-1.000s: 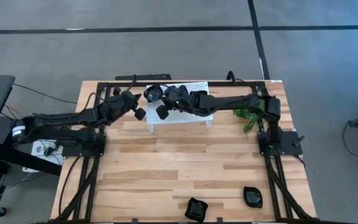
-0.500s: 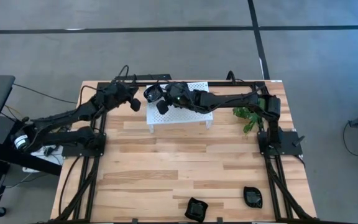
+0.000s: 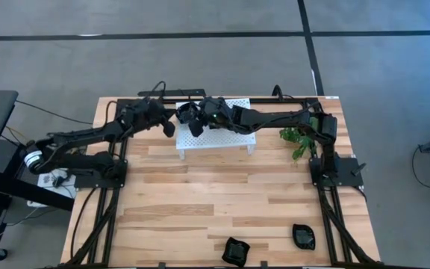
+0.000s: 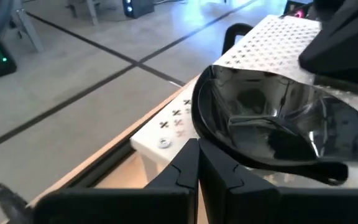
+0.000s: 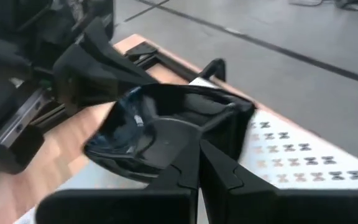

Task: Pick & Place Mini shaped plates
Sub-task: Stack the leaf-shaped plate on top of the leaf-shaped plate on the shelf

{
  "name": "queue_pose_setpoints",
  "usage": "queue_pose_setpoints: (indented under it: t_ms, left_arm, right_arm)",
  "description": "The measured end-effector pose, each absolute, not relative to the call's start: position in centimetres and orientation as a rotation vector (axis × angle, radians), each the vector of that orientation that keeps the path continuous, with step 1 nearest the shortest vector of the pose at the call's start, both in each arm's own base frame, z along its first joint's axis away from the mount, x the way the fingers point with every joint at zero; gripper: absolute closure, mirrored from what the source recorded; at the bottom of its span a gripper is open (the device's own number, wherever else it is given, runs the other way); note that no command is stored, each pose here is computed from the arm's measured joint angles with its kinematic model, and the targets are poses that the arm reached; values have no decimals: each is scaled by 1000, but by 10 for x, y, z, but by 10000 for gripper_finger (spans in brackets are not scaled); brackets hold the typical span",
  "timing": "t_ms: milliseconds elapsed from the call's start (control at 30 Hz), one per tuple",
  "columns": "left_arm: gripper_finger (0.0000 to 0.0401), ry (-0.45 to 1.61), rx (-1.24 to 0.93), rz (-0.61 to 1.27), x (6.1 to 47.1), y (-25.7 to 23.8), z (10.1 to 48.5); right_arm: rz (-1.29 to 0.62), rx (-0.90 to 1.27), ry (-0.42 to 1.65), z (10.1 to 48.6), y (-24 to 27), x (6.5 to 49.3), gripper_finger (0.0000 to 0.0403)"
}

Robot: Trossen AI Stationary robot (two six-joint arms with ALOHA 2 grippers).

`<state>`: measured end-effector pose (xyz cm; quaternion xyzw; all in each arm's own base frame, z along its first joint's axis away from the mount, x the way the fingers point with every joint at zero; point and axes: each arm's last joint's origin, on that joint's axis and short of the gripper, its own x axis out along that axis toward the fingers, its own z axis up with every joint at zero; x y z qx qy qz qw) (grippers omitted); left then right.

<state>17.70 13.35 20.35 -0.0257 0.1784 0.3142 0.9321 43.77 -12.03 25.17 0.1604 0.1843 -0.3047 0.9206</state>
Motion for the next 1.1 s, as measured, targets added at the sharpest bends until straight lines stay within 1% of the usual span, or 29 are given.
queue_pose_setpoints:
  t_ms: [133, 400, 600, 700, 933, 1000, 1100]
  left_arm:
    - [396, 357, -53, 578, 181, 128, 204]
    - [396, 359, -60, 477, 191, 111, 204]
    - [396, 336, -23, 536, 192, 101, 211]
    - [396, 294, -11, 535, 189, 97, 219]
    - [396, 208, 8, 534, 178, 91, 236]
    - [396, 201, 6, 487, 179, 89, 237]
    - [396, 210, -6, 369, 184, 82, 234]
  right_arm:
    - [-577, 338, 390, 251, -117, 439, 403]
    - [-549, 330, 421, 249, -103, 441, 403]
    - [-536, 325, 457, 246, -95, 441, 403]
    - [-536, 328, 472, 245, -92, 441, 403]
    - [-506, 321, 394, 258, -86, 448, 403]
    - [-497, 296, 375, 266, -83, 450, 403]
    - [-545, 240, 361, 280, -80, 452, 403]
